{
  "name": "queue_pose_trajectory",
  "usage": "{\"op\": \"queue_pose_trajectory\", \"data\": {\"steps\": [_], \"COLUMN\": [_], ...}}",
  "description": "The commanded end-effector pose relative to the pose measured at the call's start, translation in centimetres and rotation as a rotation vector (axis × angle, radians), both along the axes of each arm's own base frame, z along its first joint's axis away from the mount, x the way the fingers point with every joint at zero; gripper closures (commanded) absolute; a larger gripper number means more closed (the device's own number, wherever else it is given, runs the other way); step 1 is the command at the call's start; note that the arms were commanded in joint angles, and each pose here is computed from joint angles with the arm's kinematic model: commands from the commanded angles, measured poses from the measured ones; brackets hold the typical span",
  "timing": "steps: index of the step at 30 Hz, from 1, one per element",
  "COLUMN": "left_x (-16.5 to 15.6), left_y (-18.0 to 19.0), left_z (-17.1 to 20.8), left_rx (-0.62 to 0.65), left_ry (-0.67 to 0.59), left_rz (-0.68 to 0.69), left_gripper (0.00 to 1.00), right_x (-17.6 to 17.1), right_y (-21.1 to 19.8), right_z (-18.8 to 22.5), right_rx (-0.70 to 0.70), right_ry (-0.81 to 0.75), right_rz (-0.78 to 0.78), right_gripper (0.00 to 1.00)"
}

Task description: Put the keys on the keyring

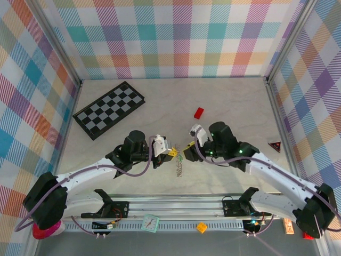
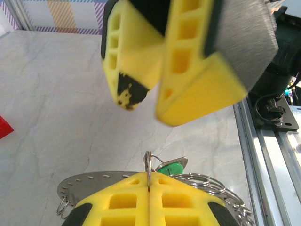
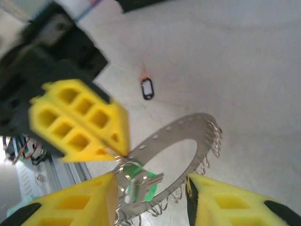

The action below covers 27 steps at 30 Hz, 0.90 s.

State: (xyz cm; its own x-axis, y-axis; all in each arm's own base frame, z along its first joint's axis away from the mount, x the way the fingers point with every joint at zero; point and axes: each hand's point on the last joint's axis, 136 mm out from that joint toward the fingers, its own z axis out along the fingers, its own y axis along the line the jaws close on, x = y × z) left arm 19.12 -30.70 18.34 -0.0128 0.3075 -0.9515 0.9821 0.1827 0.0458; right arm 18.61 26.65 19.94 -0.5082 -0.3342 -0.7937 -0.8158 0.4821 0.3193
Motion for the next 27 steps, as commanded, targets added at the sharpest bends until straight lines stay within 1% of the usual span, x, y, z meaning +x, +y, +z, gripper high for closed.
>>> {"op": "queue_pose_trajectory", "data": {"steps": [1,3,5,12,19,24,27], "left_x": [-0.9,-1.1,-1.3,-1.7,-2.2,-2.3,-2.4], "left_y": [-0.5,-0.6,-0.6,-0.9,-0.9,-0.9,-0.9], "left_z": [1.4,1.5,1.5,1.6,1.6,1.6,1.6], "left_rx": [-0.067,-0.074,-0.079,-0.097,-0.107,-0.107,-0.107], "left_ry": [-0.030,-0.031,-0.032,-0.026,-0.017,-0.016,-0.015], "left_rz": [-0.054,-0.065,-0.076,-0.109,-0.134,-0.136,-0.142], "left_gripper": [1.00,1.00,1.00,1.00,1.00,1.00,1.00], "right_x": [-1.9,-2.3,-2.4,-2.6,-2.4,-1.4,-1.7], "right_y": [0.7,0.5,0.5,1.6,2.3,1.9,1.9], "right_z": [1.3,1.3,1.3,0.9,0.4,0.3,0.6], "right_rx": [0.061,0.071,0.062,0.074,0.083,0.047,0.062], "right_ry": [-0.290,-0.385,-0.429,-0.387,-0.374,-0.397,-0.414], "right_rz": [0.226,0.264,0.282,0.349,0.370,0.314,0.331], "right_gripper": [0.56,0.56,0.56,0.59,0.68,0.68,0.68]}}
